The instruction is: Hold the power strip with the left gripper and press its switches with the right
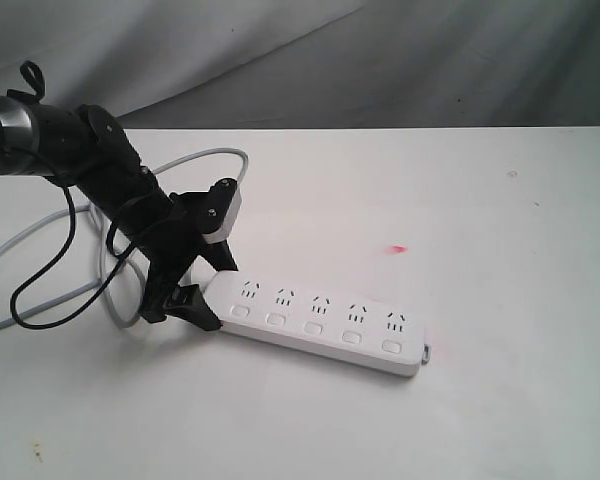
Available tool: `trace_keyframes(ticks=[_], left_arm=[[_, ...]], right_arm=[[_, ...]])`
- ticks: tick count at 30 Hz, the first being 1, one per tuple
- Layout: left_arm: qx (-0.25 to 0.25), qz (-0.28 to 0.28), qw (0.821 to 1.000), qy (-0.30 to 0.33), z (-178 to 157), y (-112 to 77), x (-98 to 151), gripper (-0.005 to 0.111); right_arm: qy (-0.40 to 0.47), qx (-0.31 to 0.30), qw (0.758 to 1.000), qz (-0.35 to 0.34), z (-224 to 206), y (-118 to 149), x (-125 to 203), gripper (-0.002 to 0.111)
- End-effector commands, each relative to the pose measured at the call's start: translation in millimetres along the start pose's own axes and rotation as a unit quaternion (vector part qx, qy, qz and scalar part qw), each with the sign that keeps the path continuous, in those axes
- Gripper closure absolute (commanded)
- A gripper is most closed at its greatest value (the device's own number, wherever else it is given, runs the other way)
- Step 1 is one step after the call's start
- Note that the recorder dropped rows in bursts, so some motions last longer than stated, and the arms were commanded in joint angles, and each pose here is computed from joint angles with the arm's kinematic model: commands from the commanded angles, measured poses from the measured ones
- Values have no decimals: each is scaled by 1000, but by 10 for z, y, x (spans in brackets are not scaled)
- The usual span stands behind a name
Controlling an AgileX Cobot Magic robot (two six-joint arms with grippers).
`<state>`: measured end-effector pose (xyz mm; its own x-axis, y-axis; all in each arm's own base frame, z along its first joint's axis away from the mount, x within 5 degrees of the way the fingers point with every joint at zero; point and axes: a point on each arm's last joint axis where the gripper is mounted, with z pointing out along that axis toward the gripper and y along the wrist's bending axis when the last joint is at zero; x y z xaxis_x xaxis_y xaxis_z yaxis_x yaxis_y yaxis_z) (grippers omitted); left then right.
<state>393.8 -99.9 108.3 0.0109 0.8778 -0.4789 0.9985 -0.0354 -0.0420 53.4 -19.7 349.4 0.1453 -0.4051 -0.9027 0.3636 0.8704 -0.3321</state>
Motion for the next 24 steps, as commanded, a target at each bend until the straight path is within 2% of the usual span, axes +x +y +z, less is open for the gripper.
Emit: trace_keyframes(ticks=[1,7,14,17,24], left_arm=[[0,3,1000,5,3,-4,-7,40],[0,3,1000,5,3,-4,-7,40],[0,3,1000,5,3,-4,-7,40],[0,3,1000,5,3,-4,-7,40],[0,3,1000,5,3,-4,-7,40]], right_arm=[[-11,17,1000,0,-65,-24,-23,108],[-10,7,1000,0,-49,-2,-12,108],[20,-102,995,4,34,315,329,108],[33,-127,991,15,17,404,460,108],[55,-130,989,46,3,443,571,108]])
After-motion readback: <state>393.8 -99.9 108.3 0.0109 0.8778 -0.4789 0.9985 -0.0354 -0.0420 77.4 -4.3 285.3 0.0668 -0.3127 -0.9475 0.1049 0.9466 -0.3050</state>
